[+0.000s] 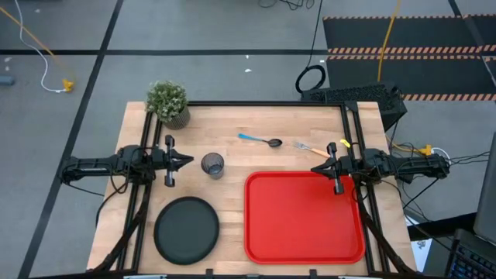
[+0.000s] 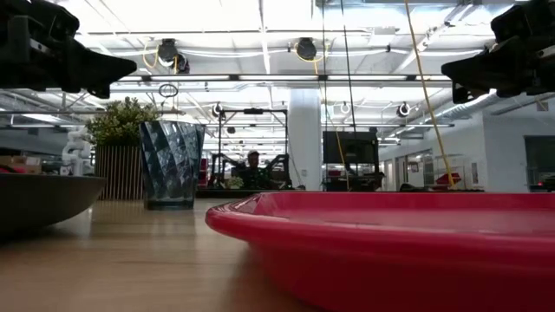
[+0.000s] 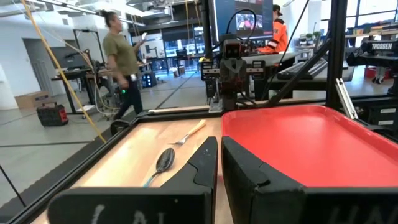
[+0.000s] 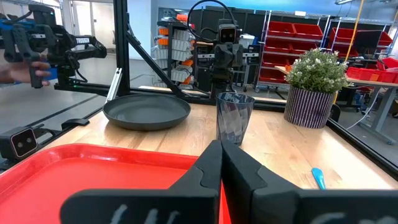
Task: Pick and place plate/cup/fork/spoon on tray
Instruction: Put the black glass to the top left of the tray
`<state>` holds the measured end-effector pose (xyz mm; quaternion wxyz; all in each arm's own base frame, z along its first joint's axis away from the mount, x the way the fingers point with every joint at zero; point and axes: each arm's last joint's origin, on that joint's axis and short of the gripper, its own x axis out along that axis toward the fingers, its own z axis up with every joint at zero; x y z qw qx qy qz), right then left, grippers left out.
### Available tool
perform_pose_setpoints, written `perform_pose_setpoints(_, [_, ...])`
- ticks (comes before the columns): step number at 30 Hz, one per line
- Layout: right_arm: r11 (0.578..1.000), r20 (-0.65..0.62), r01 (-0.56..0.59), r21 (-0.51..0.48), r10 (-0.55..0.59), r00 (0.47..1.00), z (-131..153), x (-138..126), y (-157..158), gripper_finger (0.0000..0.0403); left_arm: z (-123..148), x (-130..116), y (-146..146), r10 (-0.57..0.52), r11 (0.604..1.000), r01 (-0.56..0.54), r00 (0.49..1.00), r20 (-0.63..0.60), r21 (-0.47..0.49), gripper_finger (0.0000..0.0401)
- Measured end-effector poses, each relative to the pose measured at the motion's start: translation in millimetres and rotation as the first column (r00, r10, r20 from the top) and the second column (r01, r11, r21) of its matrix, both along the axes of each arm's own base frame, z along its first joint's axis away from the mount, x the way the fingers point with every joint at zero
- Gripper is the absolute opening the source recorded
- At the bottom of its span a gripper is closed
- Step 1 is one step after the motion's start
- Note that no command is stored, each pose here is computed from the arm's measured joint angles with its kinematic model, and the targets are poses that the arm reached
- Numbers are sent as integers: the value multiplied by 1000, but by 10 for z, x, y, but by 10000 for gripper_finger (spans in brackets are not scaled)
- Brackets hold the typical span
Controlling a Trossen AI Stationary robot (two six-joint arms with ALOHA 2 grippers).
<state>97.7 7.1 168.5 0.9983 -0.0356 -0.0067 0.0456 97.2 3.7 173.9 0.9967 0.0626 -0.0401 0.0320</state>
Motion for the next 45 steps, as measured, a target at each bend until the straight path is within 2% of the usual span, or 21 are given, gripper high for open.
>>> perform_pose_setpoints(10, [1000,0,0,0,0,1000,0,0,0,0,7,-1,2,6,1000,-6,1000,9,-21,26])
perform_pose_setpoints(14, [1000,0,0,0,0,1000,0,0,0,0,10,-1,6,13,996,-12,1000,15,-91,26])
perform_pose_setpoints(30, [1000,0,0,0,0,1000,0,0,0,0,243,-51,5,14,995,11,970,242,-100,26])
perform_pose_setpoints(37, [1000,0,1,0,-1,1000,0,0,0,0,555,-94,4,14,996,10,966,260,-92,26])
perform_pose_setpoints(45, [1000,4,25,1,-25,1000,4,1,-7,0,1095,2,7,15,995,2,986,164,-99,26])
